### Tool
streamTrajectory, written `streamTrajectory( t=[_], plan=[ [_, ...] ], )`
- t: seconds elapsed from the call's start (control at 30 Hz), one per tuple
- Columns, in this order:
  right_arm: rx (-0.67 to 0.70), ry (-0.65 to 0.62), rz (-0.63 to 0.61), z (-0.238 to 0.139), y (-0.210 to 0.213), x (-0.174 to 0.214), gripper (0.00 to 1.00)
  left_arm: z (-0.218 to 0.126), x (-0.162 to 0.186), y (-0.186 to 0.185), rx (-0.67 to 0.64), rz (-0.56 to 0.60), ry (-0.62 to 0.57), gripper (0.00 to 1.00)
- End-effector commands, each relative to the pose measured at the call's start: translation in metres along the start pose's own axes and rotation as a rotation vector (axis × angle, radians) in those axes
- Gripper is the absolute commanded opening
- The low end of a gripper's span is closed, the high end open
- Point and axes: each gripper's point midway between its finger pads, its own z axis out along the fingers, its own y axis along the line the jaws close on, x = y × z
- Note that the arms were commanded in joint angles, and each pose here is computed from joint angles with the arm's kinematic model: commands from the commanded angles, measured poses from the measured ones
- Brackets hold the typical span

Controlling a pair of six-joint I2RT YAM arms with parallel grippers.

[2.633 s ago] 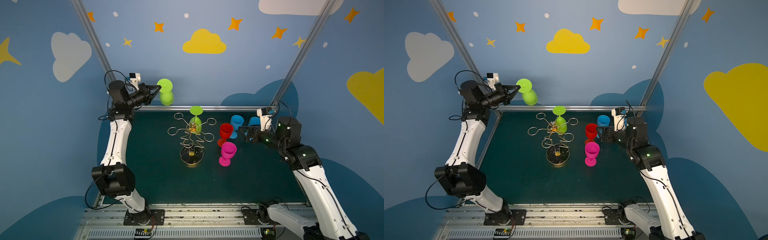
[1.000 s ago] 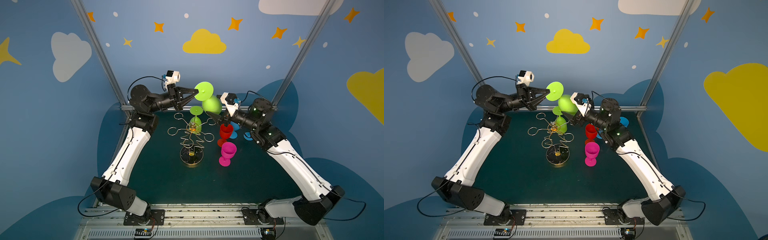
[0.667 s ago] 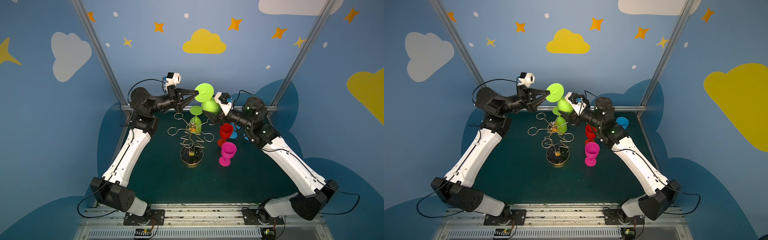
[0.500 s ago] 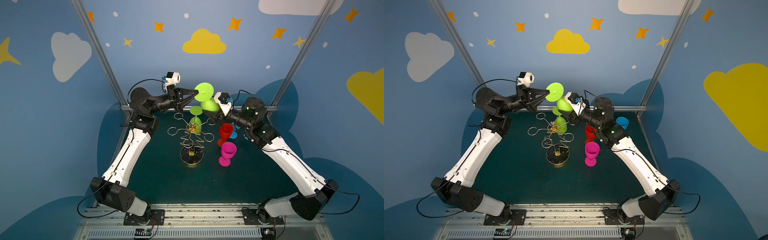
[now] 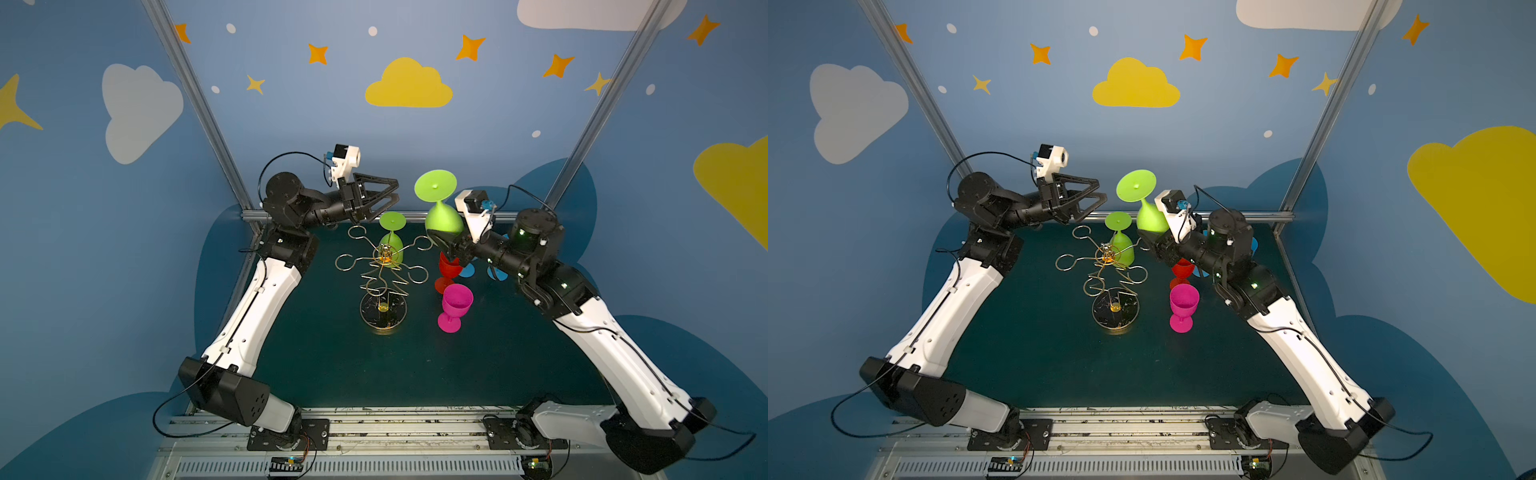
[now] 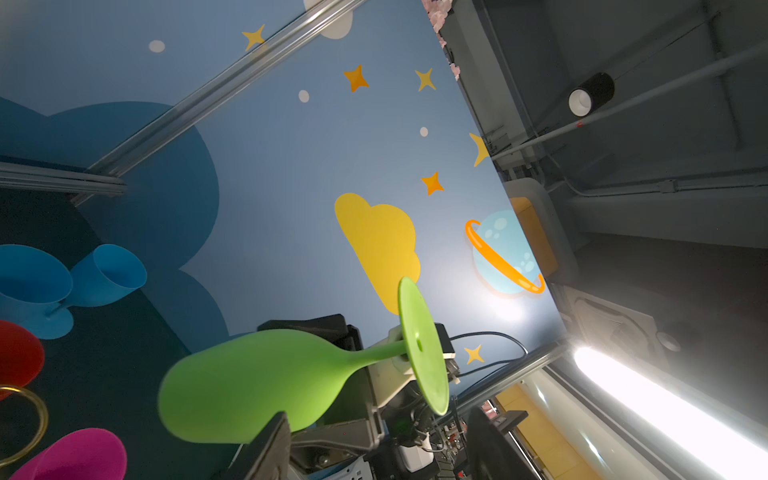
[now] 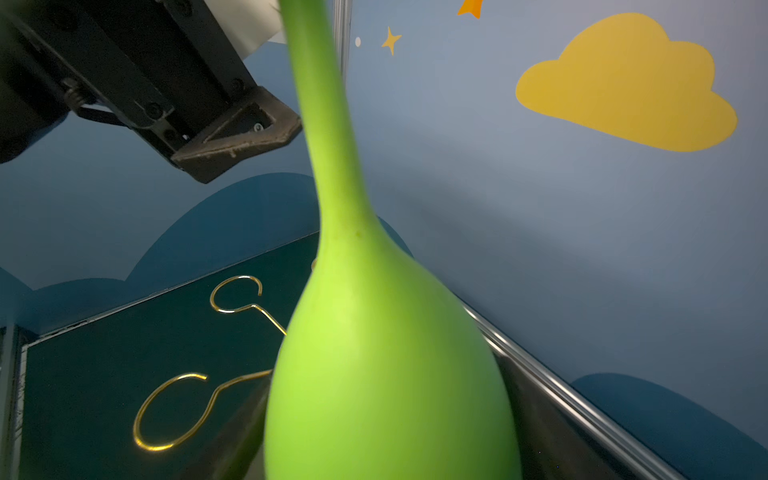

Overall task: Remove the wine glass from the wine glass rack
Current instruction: 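Close the right gripper on the lime glass bowl and lower it toward the table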

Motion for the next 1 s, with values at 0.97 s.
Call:
streamTrajectory(
  t=[0.97],
  plan=[
    [-0.203,0.415,0.351,-0.028,0.054,0.056,0.17,0.031,0.049,0.030,-0.143,1.611,-0.026,0.51]
  ],
)
